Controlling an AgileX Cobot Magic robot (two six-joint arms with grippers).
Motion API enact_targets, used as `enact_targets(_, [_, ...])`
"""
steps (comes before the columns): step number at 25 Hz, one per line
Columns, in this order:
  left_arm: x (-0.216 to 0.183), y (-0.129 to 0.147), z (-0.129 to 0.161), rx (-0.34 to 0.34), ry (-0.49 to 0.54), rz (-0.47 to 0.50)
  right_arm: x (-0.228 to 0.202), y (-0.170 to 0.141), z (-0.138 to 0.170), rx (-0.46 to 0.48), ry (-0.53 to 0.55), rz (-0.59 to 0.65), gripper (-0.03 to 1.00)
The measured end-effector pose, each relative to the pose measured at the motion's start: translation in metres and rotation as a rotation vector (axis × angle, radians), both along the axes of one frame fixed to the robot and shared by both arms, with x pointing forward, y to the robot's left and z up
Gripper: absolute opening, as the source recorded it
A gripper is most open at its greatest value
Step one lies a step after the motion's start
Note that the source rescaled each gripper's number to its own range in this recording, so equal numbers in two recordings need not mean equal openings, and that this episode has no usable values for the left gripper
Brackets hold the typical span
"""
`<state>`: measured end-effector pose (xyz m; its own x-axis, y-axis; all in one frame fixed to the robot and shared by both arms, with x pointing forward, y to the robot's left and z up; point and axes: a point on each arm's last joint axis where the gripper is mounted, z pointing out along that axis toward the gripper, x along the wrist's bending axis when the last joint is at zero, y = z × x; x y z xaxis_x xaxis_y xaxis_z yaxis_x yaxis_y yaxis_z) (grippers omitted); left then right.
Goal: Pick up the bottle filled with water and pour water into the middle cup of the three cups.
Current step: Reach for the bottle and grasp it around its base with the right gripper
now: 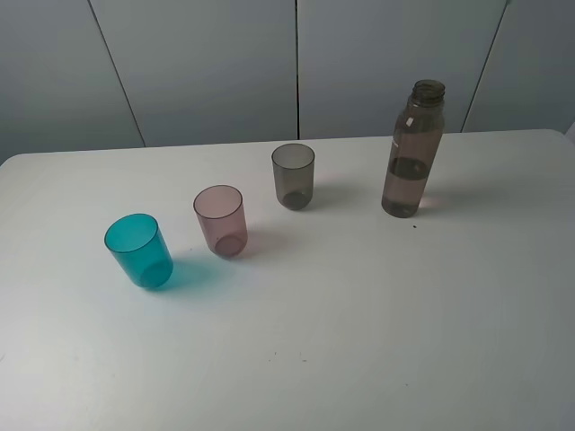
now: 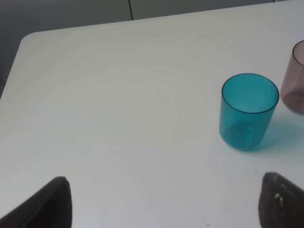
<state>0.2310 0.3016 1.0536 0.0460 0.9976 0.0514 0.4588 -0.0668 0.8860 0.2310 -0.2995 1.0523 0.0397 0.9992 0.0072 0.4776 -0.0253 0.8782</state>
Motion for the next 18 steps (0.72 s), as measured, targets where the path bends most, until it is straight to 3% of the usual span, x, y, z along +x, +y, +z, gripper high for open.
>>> enact_targets(18, [0.0,0.0,0.0,-0.002,0.0,0.001,0.0,0.0,0.0,0.0,0.0,0.0,1.0])
